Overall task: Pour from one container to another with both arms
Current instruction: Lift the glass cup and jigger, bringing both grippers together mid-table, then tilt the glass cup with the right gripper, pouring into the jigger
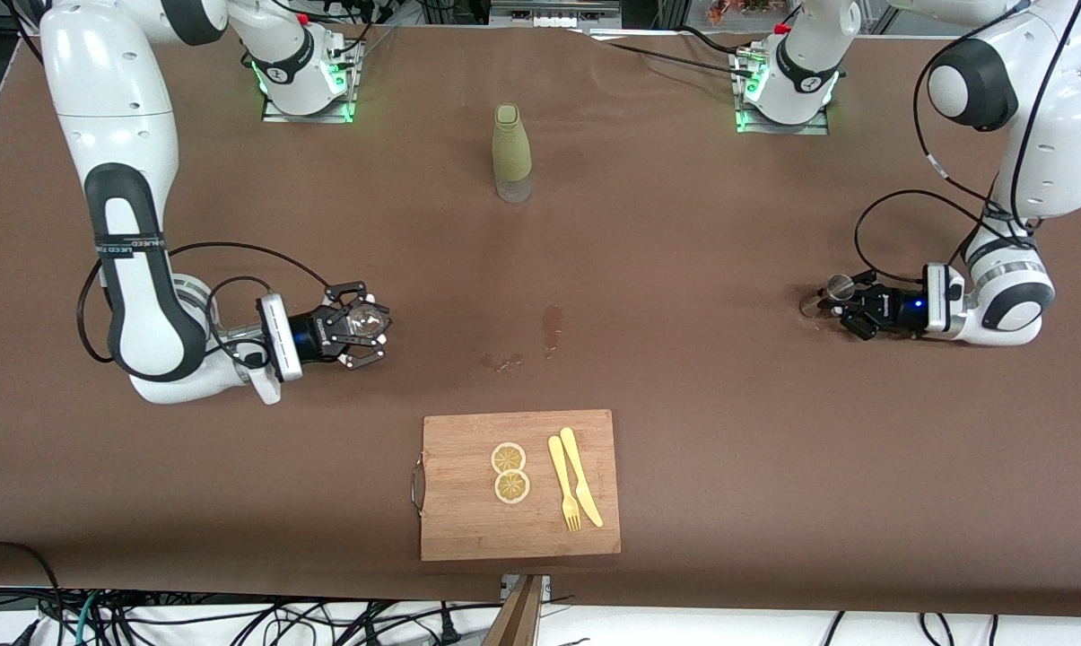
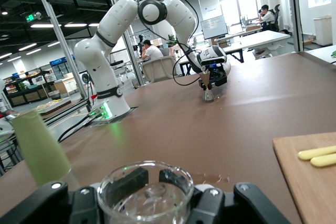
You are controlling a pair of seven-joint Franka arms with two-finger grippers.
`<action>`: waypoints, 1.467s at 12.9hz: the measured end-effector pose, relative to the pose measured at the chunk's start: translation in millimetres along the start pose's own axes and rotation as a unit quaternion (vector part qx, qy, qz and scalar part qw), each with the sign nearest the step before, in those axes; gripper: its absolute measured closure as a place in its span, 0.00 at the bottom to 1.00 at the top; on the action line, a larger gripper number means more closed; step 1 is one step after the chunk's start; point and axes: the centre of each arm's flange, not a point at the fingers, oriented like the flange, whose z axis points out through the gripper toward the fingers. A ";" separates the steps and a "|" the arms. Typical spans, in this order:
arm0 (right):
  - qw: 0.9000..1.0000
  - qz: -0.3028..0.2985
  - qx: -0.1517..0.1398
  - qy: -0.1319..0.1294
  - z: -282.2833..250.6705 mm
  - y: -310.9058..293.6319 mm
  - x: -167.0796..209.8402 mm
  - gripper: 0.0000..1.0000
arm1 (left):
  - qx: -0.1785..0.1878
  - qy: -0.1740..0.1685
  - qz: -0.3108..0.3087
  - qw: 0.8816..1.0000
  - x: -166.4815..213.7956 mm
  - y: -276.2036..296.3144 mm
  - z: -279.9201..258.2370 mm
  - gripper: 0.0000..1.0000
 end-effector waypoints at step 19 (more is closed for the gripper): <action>0.990 0.068 -0.070 -0.097 220.2 31.2 80.4 0.81 | 0.072 0.008 -0.024 0.997 35.2 -152.5 409.5 0.79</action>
